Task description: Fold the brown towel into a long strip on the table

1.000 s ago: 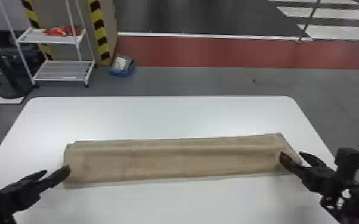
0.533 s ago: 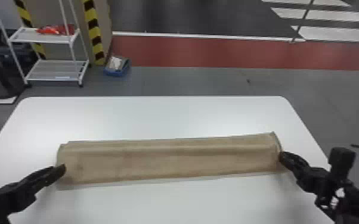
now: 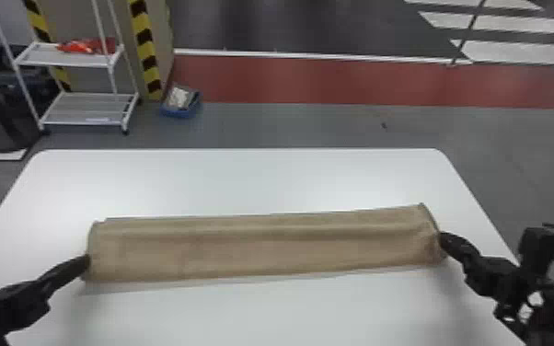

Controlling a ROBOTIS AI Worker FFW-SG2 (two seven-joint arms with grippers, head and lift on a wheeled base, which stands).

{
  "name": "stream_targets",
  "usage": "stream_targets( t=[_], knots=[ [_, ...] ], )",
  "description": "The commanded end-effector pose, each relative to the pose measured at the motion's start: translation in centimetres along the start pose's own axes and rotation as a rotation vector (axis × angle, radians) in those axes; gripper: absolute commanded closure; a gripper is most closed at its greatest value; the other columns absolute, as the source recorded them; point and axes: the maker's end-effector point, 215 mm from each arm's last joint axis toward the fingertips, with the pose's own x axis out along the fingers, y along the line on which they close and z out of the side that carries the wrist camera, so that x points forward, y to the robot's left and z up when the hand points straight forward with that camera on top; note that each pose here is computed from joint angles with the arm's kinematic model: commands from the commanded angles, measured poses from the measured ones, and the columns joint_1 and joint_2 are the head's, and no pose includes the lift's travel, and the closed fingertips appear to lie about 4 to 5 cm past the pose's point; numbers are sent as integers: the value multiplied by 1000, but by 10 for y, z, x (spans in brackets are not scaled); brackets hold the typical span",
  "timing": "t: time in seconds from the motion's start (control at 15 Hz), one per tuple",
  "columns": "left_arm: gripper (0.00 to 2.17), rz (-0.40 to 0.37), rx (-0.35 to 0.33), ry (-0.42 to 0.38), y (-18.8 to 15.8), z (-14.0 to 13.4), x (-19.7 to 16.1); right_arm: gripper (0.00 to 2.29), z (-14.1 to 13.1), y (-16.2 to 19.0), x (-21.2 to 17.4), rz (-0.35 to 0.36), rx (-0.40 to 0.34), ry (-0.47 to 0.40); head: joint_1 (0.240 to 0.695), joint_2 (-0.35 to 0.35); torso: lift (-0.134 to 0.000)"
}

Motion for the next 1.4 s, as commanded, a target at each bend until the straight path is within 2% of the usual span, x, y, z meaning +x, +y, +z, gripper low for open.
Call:
stream_targets(
  t=[0.0,0.13,0.33,0.6,0.73,0.8,0.87,0.93,1.0,1.33],
  knots=[
    [1696,-2,-14,0,2,0,-2,1514,6,-11,-6,-14,17,-19,695,-86,-57],
    [1696,0,-14,-2,3,0,-3,1514,6,-18,-13,-11,54,-32,695,-97,-57],
    [1696,6,-7,8,5,-3,-3,1514,2,-31,-26,-26,70,-39,695,-107,-57],
    [1693,26,31,38,4,-11,2,1504,-8,-27,-25,-20,71,-10,695,-127,-57],
    [1463,33,44,48,3,-14,4,1092,-7,-22,-23,-15,69,-11,695,-128,-57],
    [1150,37,48,44,4,-13,4,964,-10,-17,-23,-8,78,1,695,-124,-57],
    [623,35,57,34,4,-9,2,478,-11,-13,-26,-4,82,9,695,-122,-57],
    [235,40,62,27,5,-6,-1,151,-7,-9,-33,-10,68,-7,695,-119,-57],
    [36,46,64,23,7,-3,-3,66,-3,-8,-39,-19,64,-23,695,-115,-57],
    [26,84,81,-25,20,21,-20,66,35,-17,-59,-60,25,-100,695,-92,-57]
  ],
)
